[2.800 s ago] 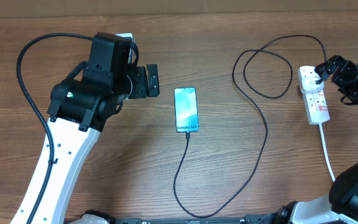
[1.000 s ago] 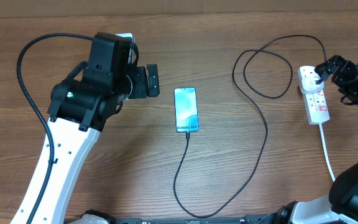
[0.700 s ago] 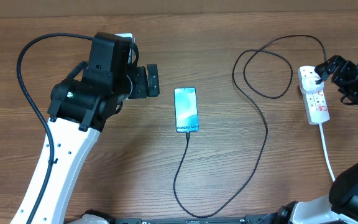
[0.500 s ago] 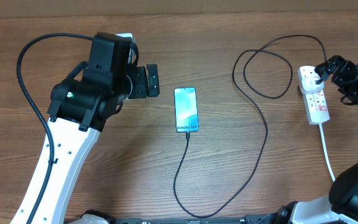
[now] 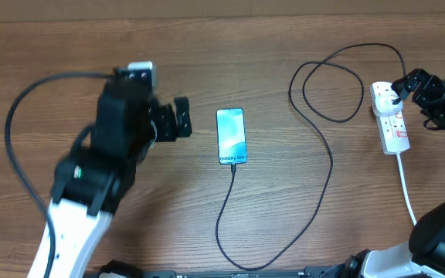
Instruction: Plug charger to phone and switch on socket
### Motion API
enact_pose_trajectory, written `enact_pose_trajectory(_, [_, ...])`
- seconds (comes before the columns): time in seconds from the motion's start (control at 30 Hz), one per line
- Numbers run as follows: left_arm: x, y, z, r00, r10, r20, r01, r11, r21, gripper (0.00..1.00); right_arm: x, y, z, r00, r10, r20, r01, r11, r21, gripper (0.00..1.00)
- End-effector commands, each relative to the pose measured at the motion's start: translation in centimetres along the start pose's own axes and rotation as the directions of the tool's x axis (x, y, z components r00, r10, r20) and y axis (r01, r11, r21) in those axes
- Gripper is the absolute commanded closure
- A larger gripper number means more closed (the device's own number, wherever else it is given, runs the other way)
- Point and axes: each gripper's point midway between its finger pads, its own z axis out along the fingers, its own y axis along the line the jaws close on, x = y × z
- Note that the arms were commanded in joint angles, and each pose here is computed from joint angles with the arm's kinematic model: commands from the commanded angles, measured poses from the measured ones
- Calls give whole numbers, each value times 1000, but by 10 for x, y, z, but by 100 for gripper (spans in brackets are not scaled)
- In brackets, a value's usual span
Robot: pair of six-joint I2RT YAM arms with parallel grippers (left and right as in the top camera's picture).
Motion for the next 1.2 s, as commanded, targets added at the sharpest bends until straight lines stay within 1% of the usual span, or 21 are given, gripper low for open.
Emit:
enact_pose_trajectory(0.0, [24, 15, -3, 998, 14, 65, -14, 1000, -4, 0, -2, 0, -2, 1000, -2, 11, 2, 1000, 5, 0])
enact_pose_trajectory(0.17, [48, 22, 0, 987, 3, 162, -9, 999, 38, 0, -2, 0, -2, 1000, -2, 11, 2, 1000, 5, 0])
enact_pose_trajectory(0.43, [71, 31, -6, 935, -30, 353, -10, 994, 111, 0, -2, 0, -2, 1000, -2, 11, 2, 1000, 5, 0])
enact_pose_trajectory(0.57, [76, 34, -16, 886, -28, 463, -42, 989, 140, 0, -2, 0, -2, 1000, -2, 10, 2, 1000, 5, 0])
enact_pose_trajectory(0.73, [82, 37, -32, 809, 11, 588, -115, 984, 140, 0, -2, 0, -2, 1000, -2, 11, 2, 1000, 5, 0])
enact_pose_trajectory(0.9, [88, 43, -43, 758, 29, 652, -144, 982, 124, 0, -2, 0, -2, 1000, -2, 11, 2, 1000, 5, 0])
enact_pose_trajectory(1.17, [100, 63, -39, 724, 24, 690, -114, 990, 86, 1, -2, 0, -2, 1000, -2, 11, 2, 1000, 5, 0])
